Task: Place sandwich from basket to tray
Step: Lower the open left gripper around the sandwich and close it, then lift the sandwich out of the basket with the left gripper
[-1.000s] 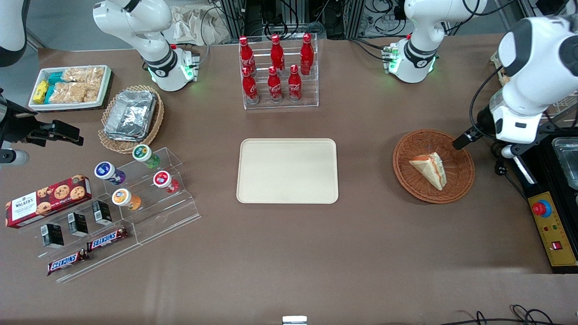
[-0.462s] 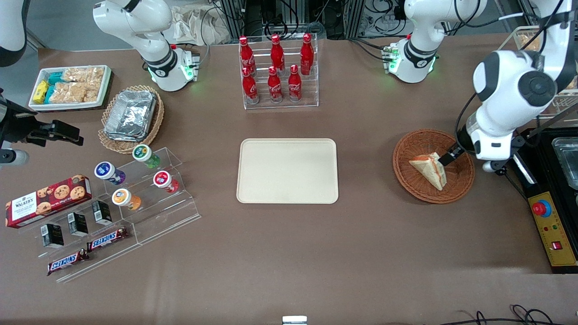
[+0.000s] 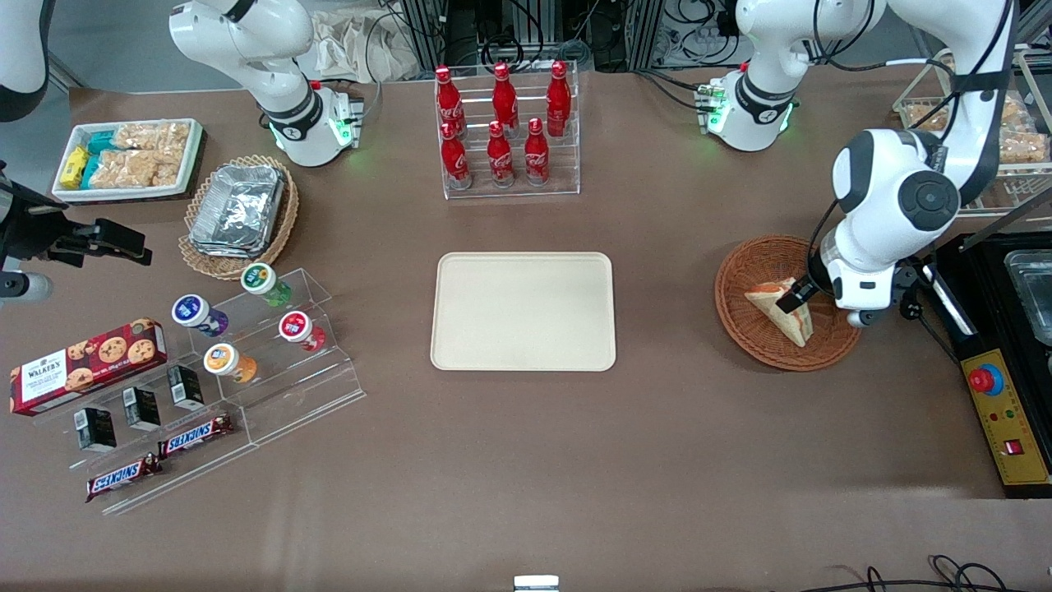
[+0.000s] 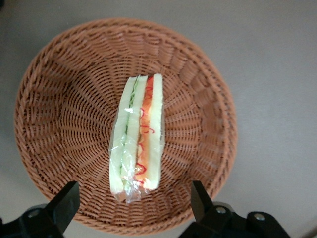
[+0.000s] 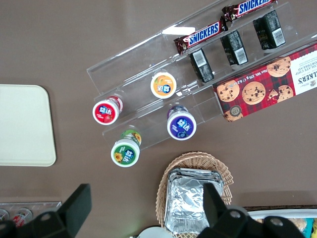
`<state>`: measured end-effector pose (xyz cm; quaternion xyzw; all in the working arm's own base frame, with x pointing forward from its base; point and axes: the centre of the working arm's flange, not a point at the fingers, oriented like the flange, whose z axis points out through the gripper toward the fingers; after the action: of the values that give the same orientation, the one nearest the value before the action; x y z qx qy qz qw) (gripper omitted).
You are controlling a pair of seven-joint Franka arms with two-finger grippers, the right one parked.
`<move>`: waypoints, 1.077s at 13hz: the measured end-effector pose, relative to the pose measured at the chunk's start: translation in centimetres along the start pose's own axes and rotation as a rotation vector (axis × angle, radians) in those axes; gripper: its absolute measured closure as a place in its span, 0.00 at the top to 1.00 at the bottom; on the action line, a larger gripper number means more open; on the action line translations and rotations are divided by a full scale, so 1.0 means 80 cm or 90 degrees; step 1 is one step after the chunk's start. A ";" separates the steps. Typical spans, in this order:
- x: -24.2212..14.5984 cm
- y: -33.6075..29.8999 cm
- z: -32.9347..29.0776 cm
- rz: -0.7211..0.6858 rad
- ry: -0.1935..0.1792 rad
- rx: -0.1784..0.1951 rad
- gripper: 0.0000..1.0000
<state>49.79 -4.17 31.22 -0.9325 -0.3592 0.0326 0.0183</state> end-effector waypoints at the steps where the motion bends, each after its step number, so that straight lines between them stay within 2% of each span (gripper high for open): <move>1: -0.001 -0.007 0.014 -0.004 0.000 0.000 1.00; 7: 0.007 -0.042 0.082 -0.037 -0.001 -0.001 0.97; 8: 0.008 -0.041 0.087 -0.036 0.000 -0.002 0.88; 10: 0.009 -0.040 0.092 -0.038 0.003 -0.005 0.61; 12: 0.009 -0.039 0.092 -0.042 0.004 -0.006 0.43; 14: 0.009 -0.038 0.092 -0.042 0.005 -0.007 0.37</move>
<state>47.74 -1.37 24.05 -0.9203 -0.3899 0.0265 0.0156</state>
